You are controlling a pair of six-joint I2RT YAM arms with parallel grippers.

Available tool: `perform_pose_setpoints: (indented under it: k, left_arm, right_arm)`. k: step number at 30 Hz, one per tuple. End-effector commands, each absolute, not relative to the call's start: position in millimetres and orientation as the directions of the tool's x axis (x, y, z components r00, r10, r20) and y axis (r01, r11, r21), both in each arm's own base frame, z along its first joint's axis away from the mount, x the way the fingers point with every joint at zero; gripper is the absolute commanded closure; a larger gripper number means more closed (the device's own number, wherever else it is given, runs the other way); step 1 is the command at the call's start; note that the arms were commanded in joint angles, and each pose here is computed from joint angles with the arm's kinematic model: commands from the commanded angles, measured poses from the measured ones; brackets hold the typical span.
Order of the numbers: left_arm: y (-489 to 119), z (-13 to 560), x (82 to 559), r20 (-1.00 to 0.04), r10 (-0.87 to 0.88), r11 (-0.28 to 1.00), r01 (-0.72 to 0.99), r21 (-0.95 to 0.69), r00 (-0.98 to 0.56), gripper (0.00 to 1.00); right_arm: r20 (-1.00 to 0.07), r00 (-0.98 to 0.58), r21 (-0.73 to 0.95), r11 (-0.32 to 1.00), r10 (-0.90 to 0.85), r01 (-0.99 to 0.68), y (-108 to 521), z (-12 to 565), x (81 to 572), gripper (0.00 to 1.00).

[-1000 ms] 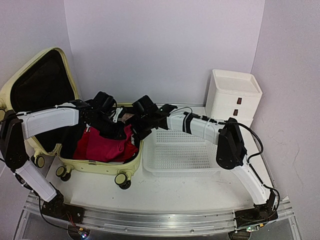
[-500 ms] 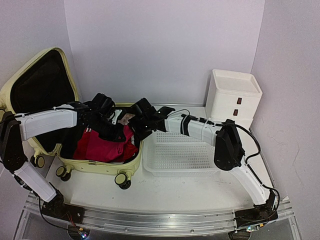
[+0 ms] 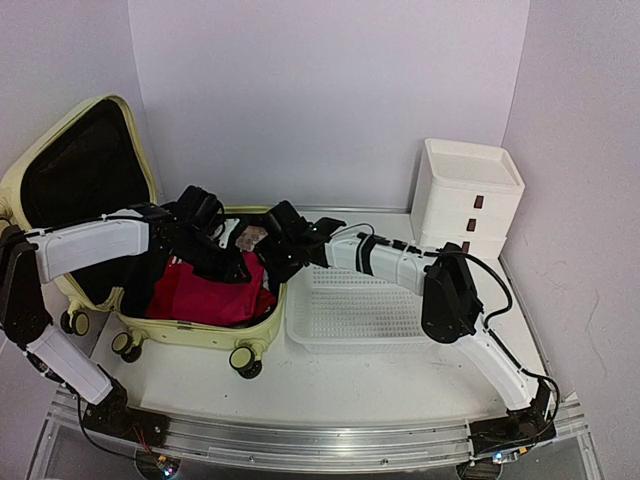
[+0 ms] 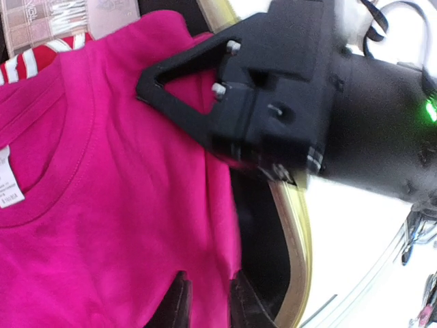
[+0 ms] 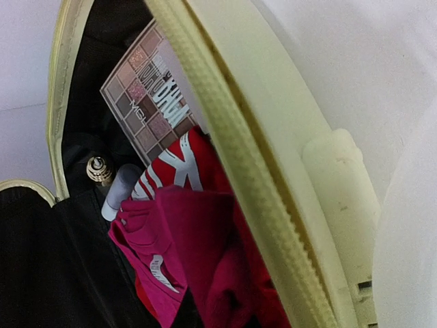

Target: Open, take out, and arrange the luggage

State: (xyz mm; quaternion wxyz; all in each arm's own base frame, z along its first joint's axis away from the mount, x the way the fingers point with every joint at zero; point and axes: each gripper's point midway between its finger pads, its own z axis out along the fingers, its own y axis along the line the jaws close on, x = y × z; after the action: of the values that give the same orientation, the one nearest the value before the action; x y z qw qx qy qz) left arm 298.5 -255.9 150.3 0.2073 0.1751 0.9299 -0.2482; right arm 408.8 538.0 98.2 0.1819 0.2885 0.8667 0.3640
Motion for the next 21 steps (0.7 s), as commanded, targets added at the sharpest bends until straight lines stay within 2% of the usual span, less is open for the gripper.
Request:
perform_pose_setpoints:
  k: [1, 4, 8, 14, 21]
  left_arm:
    - [-253.3, 176.9, 287.3, -0.536, 0.235, 0.782, 0.485, -0.392, -0.811, 0.67]
    - [-249.3, 184.9, 282.3, -0.560, 0.251, 0.773, 0.512, -0.375, -0.790, 0.53]
    - [-243.8, 198.2, 274.0, -0.595, 0.261, 0.760, 0.542, -0.360, -0.760, 0.43]
    - [-230.7, 216.2, 272.1, -0.651, 0.246, 0.780, 0.546, -0.307, -0.718, 0.38]
    - [-223.9, 218.8, 275.9, -0.663, 0.242, 0.802, 0.530, -0.274, -0.709, 0.38]
  right_arm:
    - [-0.207, -0.778, 0.771, 0.589, 0.593, 0.244, 536.6, 143.8, 418.2, 1.00]
    - [-0.239, -0.800, 0.774, 0.605, 0.551, 0.185, 538.6, 159.0, 414.4, 1.00]
    - [-0.269, -0.814, 0.771, 0.621, 0.515, 0.139, 534.7, 177.8, 404.0, 1.00]
    - [-0.307, -0.826, 0.777, 0.626, 0.474, 0.071, 533.1, 212.3, 385.9, 1.00]
    - [-0.214, -0.809, 0.798, 0.575, 0.547, 0.178, 527.1, 225.8, 367.0, 1.00]
